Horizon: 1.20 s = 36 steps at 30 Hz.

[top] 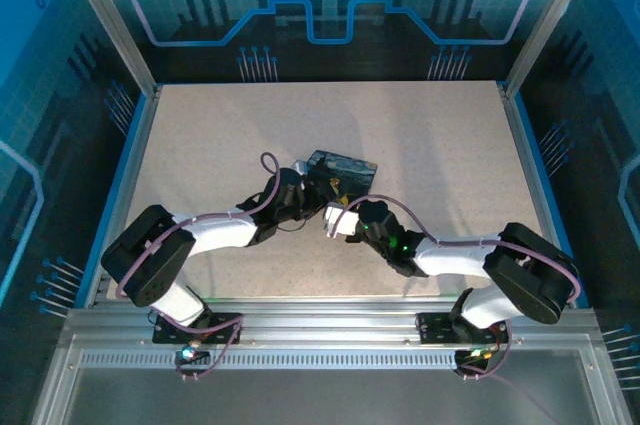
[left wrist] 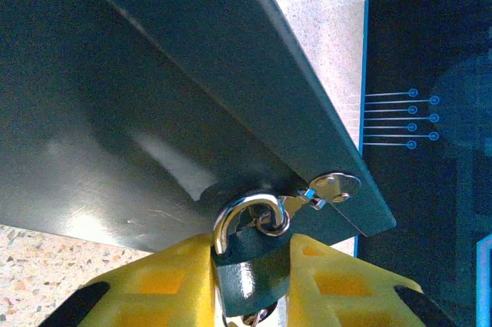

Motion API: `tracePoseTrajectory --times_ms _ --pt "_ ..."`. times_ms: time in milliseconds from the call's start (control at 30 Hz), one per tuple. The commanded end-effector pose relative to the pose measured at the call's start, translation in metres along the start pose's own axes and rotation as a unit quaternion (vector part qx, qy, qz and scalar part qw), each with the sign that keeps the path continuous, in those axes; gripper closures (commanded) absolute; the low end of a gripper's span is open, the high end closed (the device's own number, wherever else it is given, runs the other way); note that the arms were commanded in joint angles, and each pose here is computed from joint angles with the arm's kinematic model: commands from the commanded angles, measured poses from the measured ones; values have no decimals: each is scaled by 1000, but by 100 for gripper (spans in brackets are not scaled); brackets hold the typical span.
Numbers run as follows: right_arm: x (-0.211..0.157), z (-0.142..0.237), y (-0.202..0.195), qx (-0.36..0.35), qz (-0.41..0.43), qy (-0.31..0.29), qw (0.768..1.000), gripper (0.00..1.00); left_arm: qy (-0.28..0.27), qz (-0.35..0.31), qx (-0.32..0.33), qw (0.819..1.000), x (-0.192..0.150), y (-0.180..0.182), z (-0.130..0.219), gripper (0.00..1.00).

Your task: Unlock a padlock with a key

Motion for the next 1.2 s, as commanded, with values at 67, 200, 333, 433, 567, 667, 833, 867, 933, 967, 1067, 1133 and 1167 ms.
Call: tracePoseTrajectory --times_ms 67,200,333,433,567,667,833,867,933,967,1067,1133,1167 --pt "6 -4 -10 -21 -2 -3 1000 68 1 -7 -39 999 2 -19 3 75" --pt "7 -5 -11 -22 -1 -4 1000 68 2 -7 -39 999 2 -19 3 75" --pt "8 -5 -11 -25 -3 -4 1000 69 2 -8 -39 999 2 -19 3 75" --pt "8 -6 -11 -25 -2 -3 1000 70 3 -7 -39 999 2 -19 3 75" --pt "8 -8 -11 -27 1 1 1000 73 3 -8 -39 999 2 -19 3 75" --pt "8 -9 -11 -30 1 0 1000 75 3 -8 -38 999 1 -18 2 75" --pt "10 -11 -11 -32 -1 -2 999 75 4 -9 -39 999 1 -18 2 75" --pt "10 -11 -12 -33 -1 -3 999 75 5 -8 -39 999 1 -19 2 75" --pt "11 -12 -12 -33 -2 -3 999 74 4 -8 -38 999 1 -18 2 75" --pt "11 -12 -13 -34 -2 -4 999 74 5 -8 -37 999 1 -18 2 75" --pt "12 -12 -13 -34 -1 -3 999 72 4 -8 -37 999 1 -18 2 75" --pt "12 -13 -12 -34 -1 -3 999 71 5 -8 -36 999 1 -17 1 75" --pt "12 -13 -12 -33 0 -3 999 71 5 -7 -36 999 1 -17 1 75"
Point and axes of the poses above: each hand's point on the last joint's axis, 136 mm out from that joint toward the fingers, its own z axis back along the fingers, its own y axis along the line the jaws close on, x = y × z, the point moved 10 cm from there along z, back along the fingers, and after that the axes turned 4 degrees about z, right-handed, at the moved point
